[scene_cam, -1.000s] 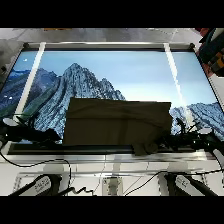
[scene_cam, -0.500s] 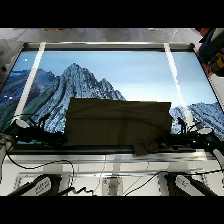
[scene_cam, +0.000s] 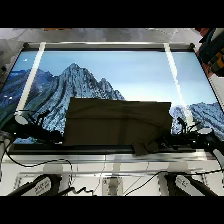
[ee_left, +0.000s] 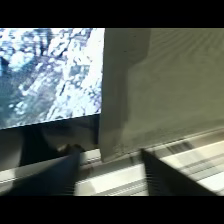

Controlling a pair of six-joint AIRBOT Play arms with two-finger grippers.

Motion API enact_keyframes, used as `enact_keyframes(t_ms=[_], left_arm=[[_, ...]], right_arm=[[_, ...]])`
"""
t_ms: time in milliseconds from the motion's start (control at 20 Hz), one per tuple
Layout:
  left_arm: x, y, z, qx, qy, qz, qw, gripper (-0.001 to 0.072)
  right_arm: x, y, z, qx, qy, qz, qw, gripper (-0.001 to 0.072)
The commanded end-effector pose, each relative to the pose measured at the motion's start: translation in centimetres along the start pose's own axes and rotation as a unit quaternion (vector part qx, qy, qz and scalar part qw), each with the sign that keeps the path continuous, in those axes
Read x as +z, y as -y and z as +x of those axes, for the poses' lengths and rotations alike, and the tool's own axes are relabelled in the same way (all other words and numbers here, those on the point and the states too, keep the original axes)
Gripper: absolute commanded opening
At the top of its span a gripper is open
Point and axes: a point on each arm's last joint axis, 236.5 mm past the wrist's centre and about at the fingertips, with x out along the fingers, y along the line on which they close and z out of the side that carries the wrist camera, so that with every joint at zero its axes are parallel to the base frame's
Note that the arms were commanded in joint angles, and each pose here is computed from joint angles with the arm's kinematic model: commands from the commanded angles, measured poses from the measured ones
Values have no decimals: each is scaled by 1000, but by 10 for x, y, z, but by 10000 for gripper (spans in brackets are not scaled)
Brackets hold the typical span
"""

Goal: Fold the clothes and pants, and hang the long-sleeved shirts on hangers.

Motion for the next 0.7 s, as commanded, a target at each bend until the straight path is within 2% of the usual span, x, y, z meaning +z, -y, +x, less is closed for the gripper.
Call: enact_keyframes(t_ms=[0,100,150,200,250,350,450,650], left_arm=[[-7,-3,8,6,-8,-1,1000,507],[-13,-6,17,7,-9,-8,1000,500],[-15,-6,19,6,-11,-4,1000,459],[-13,-5,18,4,-8,-1,1000,305],[-12,-3,18,1,-5,3,1000,220],[-4,1,18,-7,12,11,1000,217],[9,4,16,-14,38,4,999,17],[54,14,-17,-15,101,38,994,14]], right_arm=[[0,0,0,-1,0,-1,1000,13],[0,0,0,-1,1,-1,1000,13],[0,0,0,-1,1,-1,1000,13],[0,1,0,-2,0,-1,1000,13],[0,2,0,-4,0,-2,1000,13],[0,2,0,-6,0,-6,1000,13],[0,0,-2,-3,-2,-22,1000,12],[11,-26,-26,8,13,-78,997,12]])
